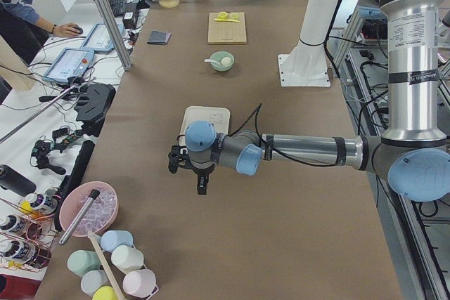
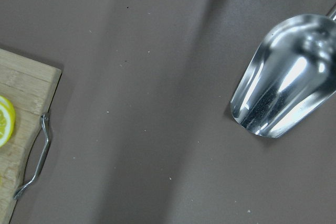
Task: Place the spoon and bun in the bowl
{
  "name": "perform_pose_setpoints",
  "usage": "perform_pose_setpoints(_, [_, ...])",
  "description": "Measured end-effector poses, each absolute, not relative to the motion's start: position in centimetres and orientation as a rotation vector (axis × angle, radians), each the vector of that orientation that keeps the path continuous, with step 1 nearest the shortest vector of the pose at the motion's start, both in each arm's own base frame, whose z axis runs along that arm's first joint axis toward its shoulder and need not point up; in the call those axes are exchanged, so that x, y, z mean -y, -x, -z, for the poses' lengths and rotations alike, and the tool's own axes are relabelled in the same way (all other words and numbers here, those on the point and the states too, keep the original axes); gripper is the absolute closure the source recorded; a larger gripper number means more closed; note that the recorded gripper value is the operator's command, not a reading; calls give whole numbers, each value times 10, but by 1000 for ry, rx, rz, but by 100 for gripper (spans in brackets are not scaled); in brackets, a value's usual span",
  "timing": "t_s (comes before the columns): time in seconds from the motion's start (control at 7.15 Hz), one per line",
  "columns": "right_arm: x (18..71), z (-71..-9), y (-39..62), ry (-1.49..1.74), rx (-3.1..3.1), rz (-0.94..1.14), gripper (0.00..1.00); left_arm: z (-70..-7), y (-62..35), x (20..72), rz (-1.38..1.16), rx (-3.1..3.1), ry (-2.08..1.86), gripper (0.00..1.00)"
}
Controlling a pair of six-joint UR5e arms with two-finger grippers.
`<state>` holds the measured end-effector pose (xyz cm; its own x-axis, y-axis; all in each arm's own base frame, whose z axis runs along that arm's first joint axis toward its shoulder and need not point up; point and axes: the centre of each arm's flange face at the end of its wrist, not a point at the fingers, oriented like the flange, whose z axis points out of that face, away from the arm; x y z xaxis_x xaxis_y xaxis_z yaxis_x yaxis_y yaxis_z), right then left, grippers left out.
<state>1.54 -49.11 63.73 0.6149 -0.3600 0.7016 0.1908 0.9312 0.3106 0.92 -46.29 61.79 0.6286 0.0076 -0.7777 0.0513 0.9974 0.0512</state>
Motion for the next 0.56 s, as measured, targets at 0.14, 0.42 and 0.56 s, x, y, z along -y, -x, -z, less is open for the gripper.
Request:
perform_pose_setpoints(0.14, [490,-637,-19,-216,861,311,0,-619,-6,463,32,-884,-73,1])
perform_pose_setpoints(0.42, [486,-643,-26,-213,857,294,0,-630,1,452,48,-862,-64,1])
perform_pose_setpoints(0.56, [480,-648,-33,-212,856,280,0,-634,2,448,53,-858,-58,1])
